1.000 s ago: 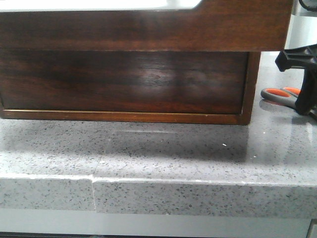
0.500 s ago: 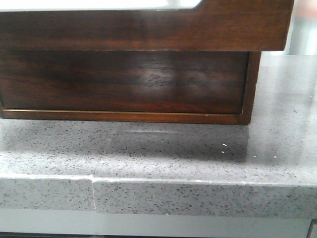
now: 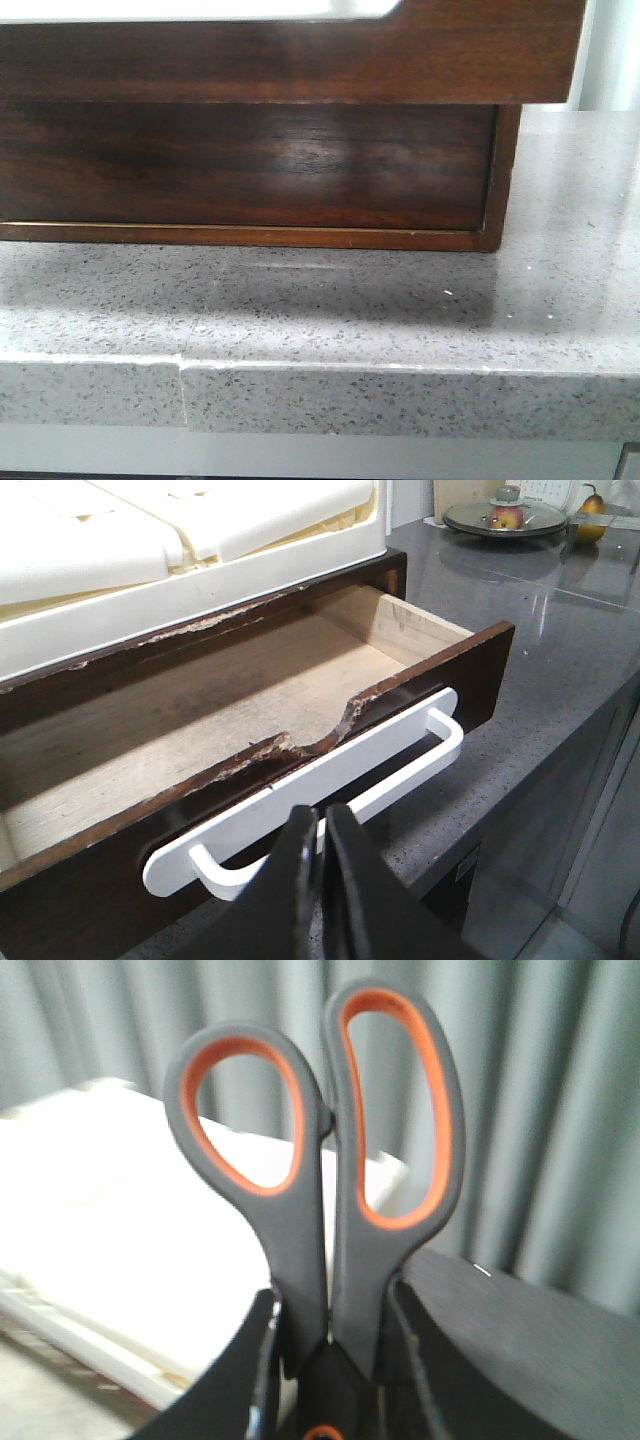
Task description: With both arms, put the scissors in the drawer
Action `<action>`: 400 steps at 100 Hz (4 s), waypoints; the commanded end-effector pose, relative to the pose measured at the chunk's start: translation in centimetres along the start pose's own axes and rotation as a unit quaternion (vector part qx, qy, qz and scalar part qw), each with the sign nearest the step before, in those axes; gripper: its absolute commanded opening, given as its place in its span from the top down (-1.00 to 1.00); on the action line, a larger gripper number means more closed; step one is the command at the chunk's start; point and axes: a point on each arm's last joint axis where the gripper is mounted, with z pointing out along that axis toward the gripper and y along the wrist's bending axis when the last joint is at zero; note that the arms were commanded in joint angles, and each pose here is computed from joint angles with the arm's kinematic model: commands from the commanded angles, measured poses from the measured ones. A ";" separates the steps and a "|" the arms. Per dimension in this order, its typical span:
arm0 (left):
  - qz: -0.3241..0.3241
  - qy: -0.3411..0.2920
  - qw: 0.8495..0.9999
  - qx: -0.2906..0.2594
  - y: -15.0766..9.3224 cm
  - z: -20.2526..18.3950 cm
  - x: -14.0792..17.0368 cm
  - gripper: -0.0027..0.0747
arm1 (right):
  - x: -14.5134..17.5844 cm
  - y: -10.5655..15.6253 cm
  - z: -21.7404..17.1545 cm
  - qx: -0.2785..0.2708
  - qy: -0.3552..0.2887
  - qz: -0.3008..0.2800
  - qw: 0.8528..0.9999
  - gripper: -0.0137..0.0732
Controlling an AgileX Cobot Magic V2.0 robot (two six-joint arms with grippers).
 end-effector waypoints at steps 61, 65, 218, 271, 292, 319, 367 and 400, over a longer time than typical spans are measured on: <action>-0.026 -0.064 0.997 0.018 -0.3 -0.4 -1.8 0.98 | 2.0 12.2 11.3 -0.318 0.047 -0.196 0.926 0.84; -0.026 -0.064 0.997 0.018 -0.3 -0.4 -1.8 0.98 | 2.6 12.5 12.3 -0.321 0.057 -0.201 0.924 0.84; -0.002 -0.171 0.983 -0.072 -1.2 -3.1 2.1 0.98 | 10.4 4.4 -8.4 -0.163 -0.143 -0.098 0.971 0.79; -0.005 -0.166 0.984 -0.070 -1.2 -2.9 2.3 0.98 | 12.8 3.0 -12.7 -0.108 -0.238 -0.082 0.962 0.79; -0.005 -0.166 0.984 -0.070 -1.2 -2.9 2.3 0.98 | 12.8 3.0 -12.7 -0.108 -0.238 -0.082 0.962 0.79; 0.052 -0.142 0.977 -0.151 -0.2 -2.6 4.0 0.98 | 12.8 3.0 -12.7 -0.108 -0.238 -0.082 0.962 0.79; -0.069 -0.152 0.930 -0.326 5.1 2.2 15.9 0.98 | 12.8 3.0 -12.7 -0.108 -0.238 -0.082 0.962 0.79; -0.132 -0.089 0.935 -0.317 5.1 3.4 19.6 0.98 | 12.8 3.0 -12.7 -0.108 -0.238 -0.082 0.962 0.79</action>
